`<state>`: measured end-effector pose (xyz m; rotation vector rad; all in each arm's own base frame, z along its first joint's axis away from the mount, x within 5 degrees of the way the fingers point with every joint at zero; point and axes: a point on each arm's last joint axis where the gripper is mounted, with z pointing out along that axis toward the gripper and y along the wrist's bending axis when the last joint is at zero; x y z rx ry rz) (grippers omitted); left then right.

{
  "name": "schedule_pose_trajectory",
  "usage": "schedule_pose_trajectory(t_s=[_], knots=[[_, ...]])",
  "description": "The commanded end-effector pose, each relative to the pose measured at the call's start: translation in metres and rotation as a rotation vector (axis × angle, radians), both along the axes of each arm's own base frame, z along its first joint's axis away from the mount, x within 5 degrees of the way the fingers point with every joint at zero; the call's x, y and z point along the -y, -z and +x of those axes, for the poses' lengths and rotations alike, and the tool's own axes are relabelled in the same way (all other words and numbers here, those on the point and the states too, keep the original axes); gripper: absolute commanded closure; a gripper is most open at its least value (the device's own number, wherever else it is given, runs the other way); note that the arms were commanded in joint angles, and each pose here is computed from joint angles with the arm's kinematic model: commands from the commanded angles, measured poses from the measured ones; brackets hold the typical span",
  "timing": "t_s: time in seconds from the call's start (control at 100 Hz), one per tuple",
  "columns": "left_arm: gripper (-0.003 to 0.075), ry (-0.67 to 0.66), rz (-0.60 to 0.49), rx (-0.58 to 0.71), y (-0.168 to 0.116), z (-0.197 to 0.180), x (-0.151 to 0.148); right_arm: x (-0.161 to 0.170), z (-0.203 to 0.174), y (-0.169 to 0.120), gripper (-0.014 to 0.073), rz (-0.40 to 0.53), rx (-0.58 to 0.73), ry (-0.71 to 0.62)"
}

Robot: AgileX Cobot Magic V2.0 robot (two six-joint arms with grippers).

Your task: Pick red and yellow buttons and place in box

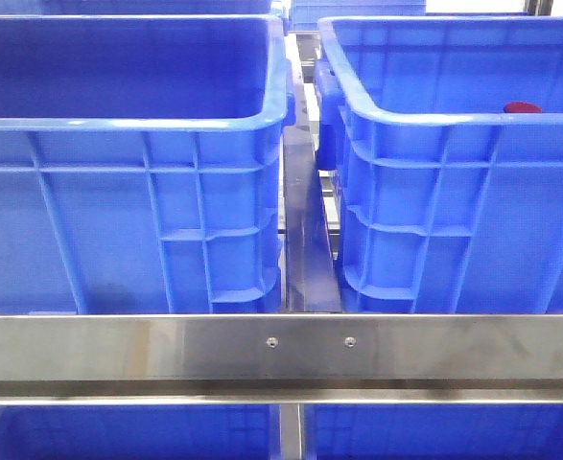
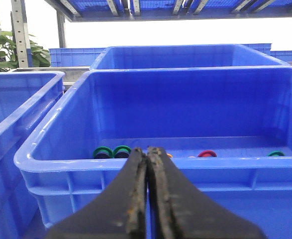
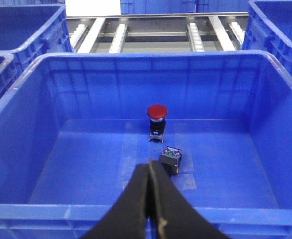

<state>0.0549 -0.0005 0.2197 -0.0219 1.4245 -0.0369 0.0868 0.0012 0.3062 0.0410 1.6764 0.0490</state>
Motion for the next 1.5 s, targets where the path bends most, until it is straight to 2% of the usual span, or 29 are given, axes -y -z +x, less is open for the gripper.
schedule_pose_trajectory(t_s=[0.0,0.22,0.48,0.79,1.49], knots=[[0.0739,0.006,-0.011,0.066,0.008,-0.002,0.0,0.003,-0.003,-0.017,0.0663,-0.012,0.136,0.039],[0.0739,0.006,-0.011,0.066,0.008,-0.002,0.0,-0.001,-0.013,0.001,0.0663,0.008,0.275,-0.018],[0.0739,0.006,-0.011,0.066,0.008,-0.002,0.0,-0.003,-0.026,0.047,0.0663,0.0,0.293,-0.069],[0.0739,0.006,-0.011,0.066,0.008,-0.002,0.0,-0.002,-0.036,0.081,0.0663,0.023,0.363,-0.069],[0.0739,0.006,-0.011,0.066,0.008,-0.002,0.0,-0.002,-0.036,0.079,0.0663,0.028,0.381,-0.069]])
